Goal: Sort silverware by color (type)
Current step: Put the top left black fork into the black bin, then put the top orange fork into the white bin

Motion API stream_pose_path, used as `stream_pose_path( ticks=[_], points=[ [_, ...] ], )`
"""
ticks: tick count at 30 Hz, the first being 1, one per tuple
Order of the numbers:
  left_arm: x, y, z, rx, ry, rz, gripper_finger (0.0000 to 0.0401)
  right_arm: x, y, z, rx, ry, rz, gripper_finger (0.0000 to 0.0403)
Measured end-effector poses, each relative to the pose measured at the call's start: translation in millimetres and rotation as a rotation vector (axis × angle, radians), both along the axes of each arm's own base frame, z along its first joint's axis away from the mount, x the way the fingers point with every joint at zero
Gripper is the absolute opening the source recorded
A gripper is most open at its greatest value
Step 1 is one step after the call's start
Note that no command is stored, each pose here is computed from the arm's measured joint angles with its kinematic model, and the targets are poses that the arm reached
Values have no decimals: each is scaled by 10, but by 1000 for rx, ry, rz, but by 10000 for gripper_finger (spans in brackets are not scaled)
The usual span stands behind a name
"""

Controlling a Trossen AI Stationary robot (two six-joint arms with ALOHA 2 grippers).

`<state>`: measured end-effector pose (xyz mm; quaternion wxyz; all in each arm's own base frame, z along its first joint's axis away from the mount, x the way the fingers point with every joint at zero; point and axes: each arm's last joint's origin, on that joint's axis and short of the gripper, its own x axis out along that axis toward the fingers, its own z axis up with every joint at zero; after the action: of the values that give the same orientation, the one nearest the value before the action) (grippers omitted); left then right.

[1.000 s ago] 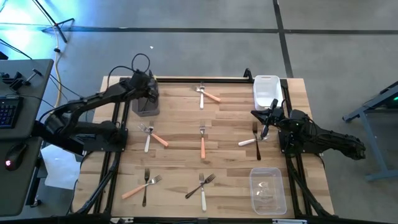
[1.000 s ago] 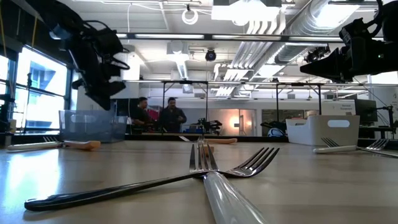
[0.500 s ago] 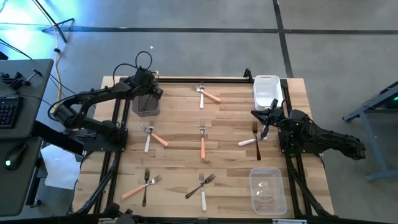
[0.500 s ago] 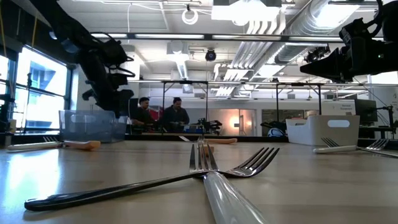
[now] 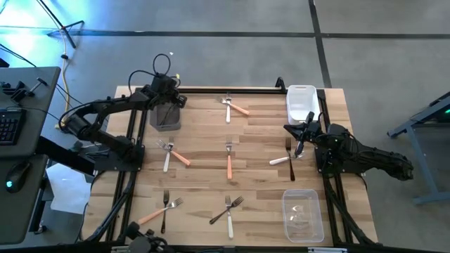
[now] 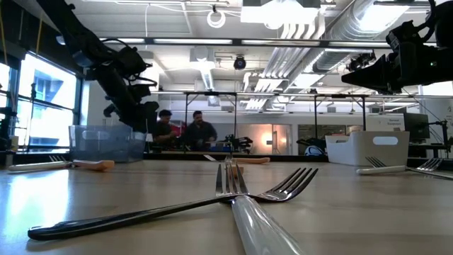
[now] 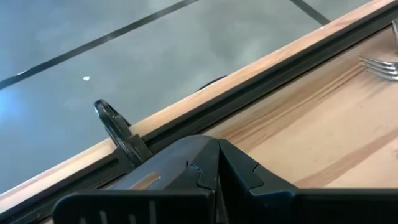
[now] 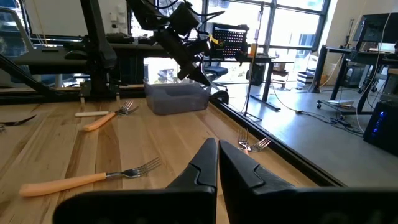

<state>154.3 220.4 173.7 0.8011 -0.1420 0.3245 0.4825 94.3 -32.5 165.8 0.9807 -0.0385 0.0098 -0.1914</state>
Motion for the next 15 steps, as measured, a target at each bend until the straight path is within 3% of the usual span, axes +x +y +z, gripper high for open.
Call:
stream_pose_path(
  ticks=[10, 15],
  points=[
    [19, -94, 166, 33, -46, -84, 0, 0, 0, 0, 0, 0, 0, 0],
    [73, -325, 347, 77, -163, -191, 0, 2, 7, 1, 14, -7, 24, 0]
  ],
)
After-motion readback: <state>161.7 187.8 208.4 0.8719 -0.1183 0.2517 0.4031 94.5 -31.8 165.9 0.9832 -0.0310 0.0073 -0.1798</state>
